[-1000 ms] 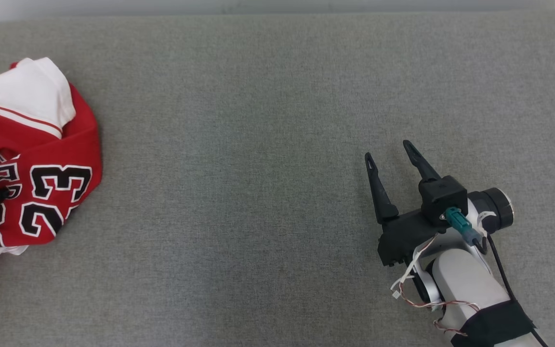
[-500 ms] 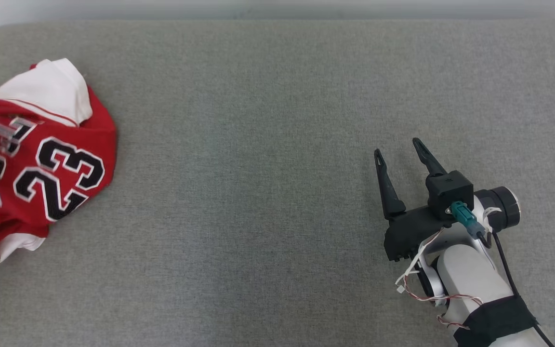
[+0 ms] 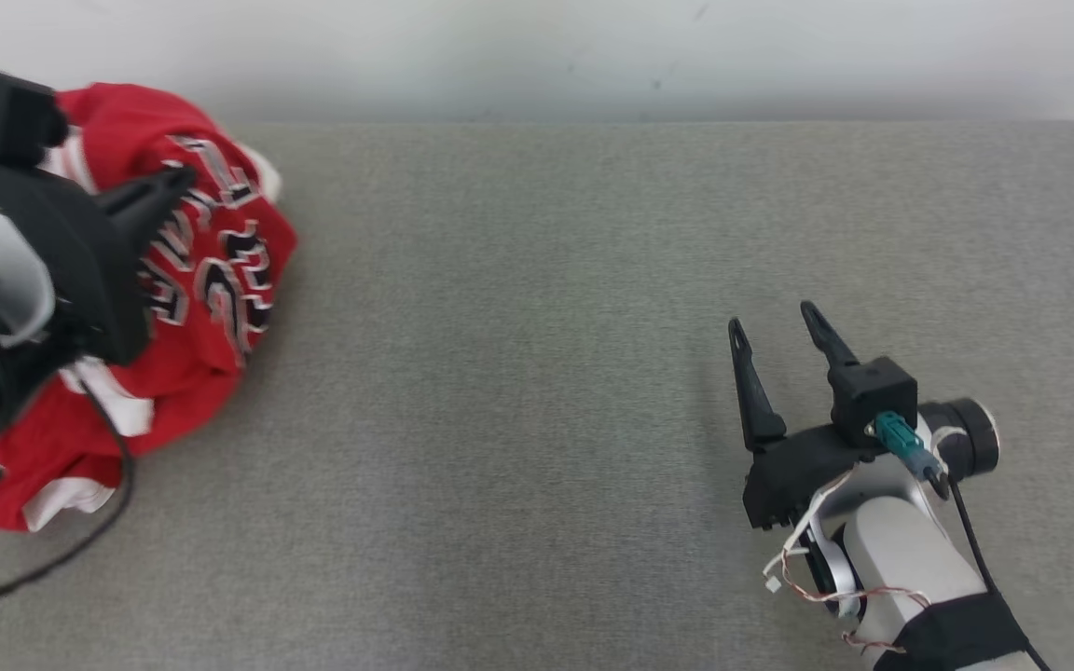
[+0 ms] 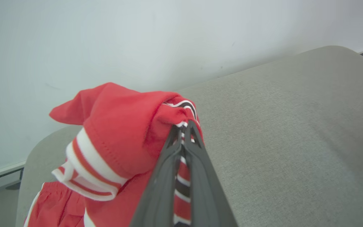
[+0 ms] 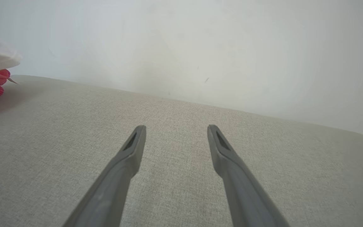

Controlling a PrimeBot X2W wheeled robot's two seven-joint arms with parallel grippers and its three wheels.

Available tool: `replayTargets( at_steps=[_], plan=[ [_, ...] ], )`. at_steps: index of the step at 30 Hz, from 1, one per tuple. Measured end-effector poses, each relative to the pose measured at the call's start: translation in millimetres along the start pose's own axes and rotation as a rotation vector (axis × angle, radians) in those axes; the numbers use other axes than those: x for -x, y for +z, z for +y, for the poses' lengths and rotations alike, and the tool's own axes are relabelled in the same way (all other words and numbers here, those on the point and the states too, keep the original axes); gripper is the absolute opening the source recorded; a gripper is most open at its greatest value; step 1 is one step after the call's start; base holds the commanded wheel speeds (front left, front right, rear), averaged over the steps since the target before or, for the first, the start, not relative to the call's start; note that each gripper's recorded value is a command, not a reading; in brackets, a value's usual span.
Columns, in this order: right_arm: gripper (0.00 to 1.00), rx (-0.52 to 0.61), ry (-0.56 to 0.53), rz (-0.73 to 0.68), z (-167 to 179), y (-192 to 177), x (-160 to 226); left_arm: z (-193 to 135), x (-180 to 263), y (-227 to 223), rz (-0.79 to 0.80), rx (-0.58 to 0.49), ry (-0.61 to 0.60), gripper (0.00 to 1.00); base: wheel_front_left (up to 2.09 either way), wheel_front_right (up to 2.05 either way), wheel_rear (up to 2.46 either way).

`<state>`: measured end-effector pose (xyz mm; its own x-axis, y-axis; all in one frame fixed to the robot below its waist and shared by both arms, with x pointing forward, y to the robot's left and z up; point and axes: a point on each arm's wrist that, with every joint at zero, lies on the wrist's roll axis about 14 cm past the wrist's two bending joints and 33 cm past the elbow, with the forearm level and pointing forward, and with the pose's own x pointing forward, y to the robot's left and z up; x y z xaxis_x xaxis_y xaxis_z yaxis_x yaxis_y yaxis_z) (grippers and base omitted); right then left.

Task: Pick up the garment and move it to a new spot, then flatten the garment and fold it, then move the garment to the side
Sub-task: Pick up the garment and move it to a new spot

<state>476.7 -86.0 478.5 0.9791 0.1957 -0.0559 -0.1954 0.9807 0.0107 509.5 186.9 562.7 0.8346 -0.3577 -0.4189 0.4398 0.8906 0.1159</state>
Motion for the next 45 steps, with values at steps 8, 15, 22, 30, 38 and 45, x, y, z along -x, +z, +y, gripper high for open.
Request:
replayTargets(
  at_steps=[8, 15, 22, 30, 38, 45],
  plan=[
    [1.00, -0.029, -0.103, 0.028, -33, -10, 29, -123, -10, 45, -0.170, -0.066, -0.332, 0.00, 0.00, 0.00, 0.00],
    [1.00, -0.033, -0.178, 0.003, -60, -3, 42, -199, -19, 30, -0.142, -0.051, -0.532, 0.00, 0.00, 0.00, 0.00],
    [1.00, -0.029, -0.236, -0.001, -80, -3, 54, -265, -31, 8, -0.105, 0.047, -0.676, 0.00, 0.00, 0.00, 0.00],
    [1.00, -0.033, -0.276, 0.001, -93, -5, 60, -308, -40, -45, 0.016, 0.186, -0.734, 1.00, 0.00, 0.00, 0.00],
    [1.00, -0.048, -0.277, 0.009, -91, -10, 58, -309, -36, -19, -0.095, 0.198, -0.733, 1.00, 0.00, 0.00, 0.00],
    [1.00, -0.059, -0.248, 0.001, -79, -7, 57, -279, -25, 22, -0.268, 0.217, -0.659, 1.00, 0.00, 0.00, 0.00]
  ],
)
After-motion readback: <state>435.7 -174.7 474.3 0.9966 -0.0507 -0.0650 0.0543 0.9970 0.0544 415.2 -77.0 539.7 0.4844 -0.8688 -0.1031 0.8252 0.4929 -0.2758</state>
